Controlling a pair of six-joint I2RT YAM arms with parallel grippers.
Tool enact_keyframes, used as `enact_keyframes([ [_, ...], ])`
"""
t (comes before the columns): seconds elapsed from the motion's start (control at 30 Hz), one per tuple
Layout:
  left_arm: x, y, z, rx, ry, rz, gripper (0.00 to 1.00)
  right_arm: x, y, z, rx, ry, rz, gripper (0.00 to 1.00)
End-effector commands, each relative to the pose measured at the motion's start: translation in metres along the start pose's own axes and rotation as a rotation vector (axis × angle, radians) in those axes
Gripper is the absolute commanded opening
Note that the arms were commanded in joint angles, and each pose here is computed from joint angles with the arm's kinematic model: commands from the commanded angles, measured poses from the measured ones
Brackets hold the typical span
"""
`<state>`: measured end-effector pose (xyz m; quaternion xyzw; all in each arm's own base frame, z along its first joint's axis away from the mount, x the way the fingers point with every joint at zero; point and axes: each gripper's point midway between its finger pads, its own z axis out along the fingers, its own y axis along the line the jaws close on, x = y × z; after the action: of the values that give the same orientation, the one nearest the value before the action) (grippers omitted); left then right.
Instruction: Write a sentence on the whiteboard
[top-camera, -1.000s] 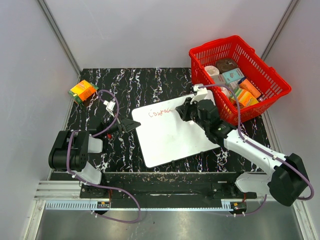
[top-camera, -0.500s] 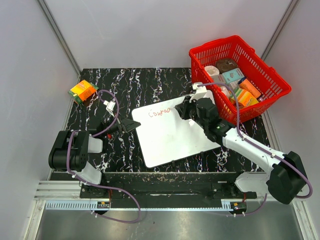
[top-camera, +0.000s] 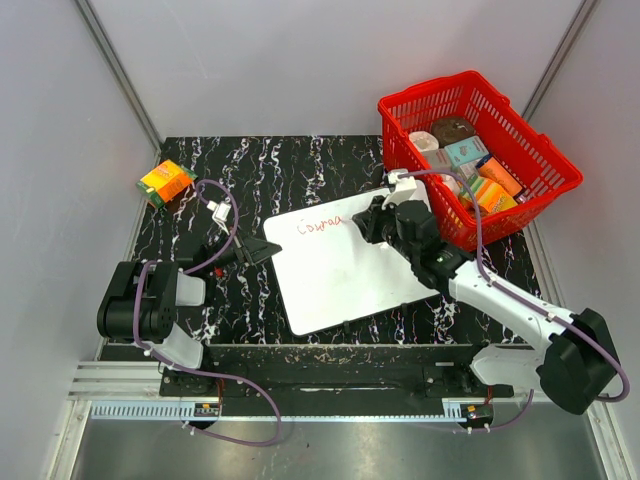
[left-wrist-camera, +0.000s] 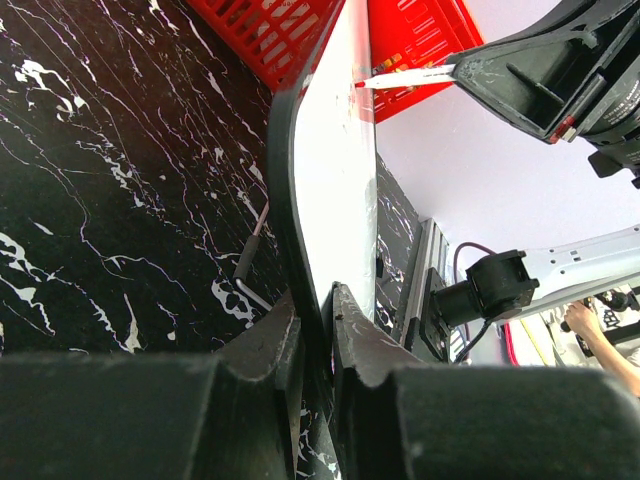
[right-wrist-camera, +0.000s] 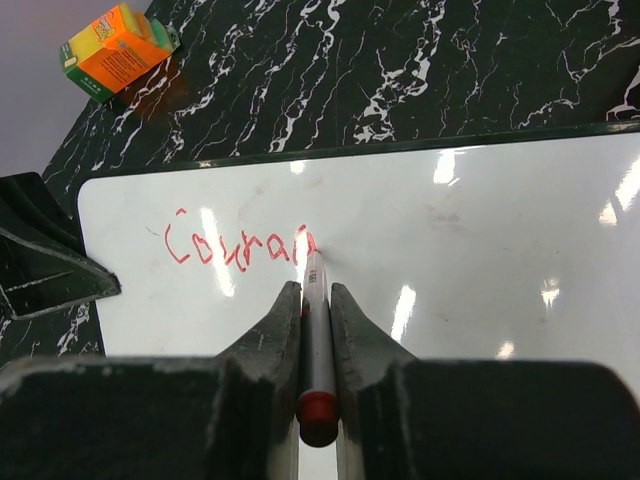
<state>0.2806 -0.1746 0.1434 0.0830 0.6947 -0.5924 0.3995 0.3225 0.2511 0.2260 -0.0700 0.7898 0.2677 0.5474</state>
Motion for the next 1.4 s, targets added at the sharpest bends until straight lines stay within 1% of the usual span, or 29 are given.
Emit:
enact_keyframes([
  [0.0,-0.008,-0.02,0.005,0.102,0.0,0.253,0.0,0.002,-0.004,-0.005,0.005,0.004,0.0,0.0],
  [0.47,-0.008,-0.02,0.005,0.1,0.0,0.253,0.0,0.026,-0.006,-0.014,-0.014,0.068,0.017,0.0],
  [0.87,-0.008,-0.019,0.006,0.097,0.002,0.256,0.0,0.037,-0.001,-0.018,-0.058,0.089,0.034,0.0],
  [1.17,-0.007,-0.018,0.006,0.095,0.004,0.252,0.0,0.024,0.01,-0.011,-0.091,0.059,0.071,0.0],
  [1.27,-0.007,-0.018,0.006,0.093,0.006,0.251,0.0,0.012,0.016,-0.018,-0.119,0.006,0.087,0.0],
  [1.3,-0.007,-0.017,0.006,0.092,0.006,0.254,0.0,-0.001,0.02,-0.023,-0.142,-0.041,0.092,0.0],
  [1.37,-0.006,-0.017,0.006,0.092,0.008,0.253,0.0,-0.007,0.024,-0.028,-0.159,-0.06,0.092,0.0],
])
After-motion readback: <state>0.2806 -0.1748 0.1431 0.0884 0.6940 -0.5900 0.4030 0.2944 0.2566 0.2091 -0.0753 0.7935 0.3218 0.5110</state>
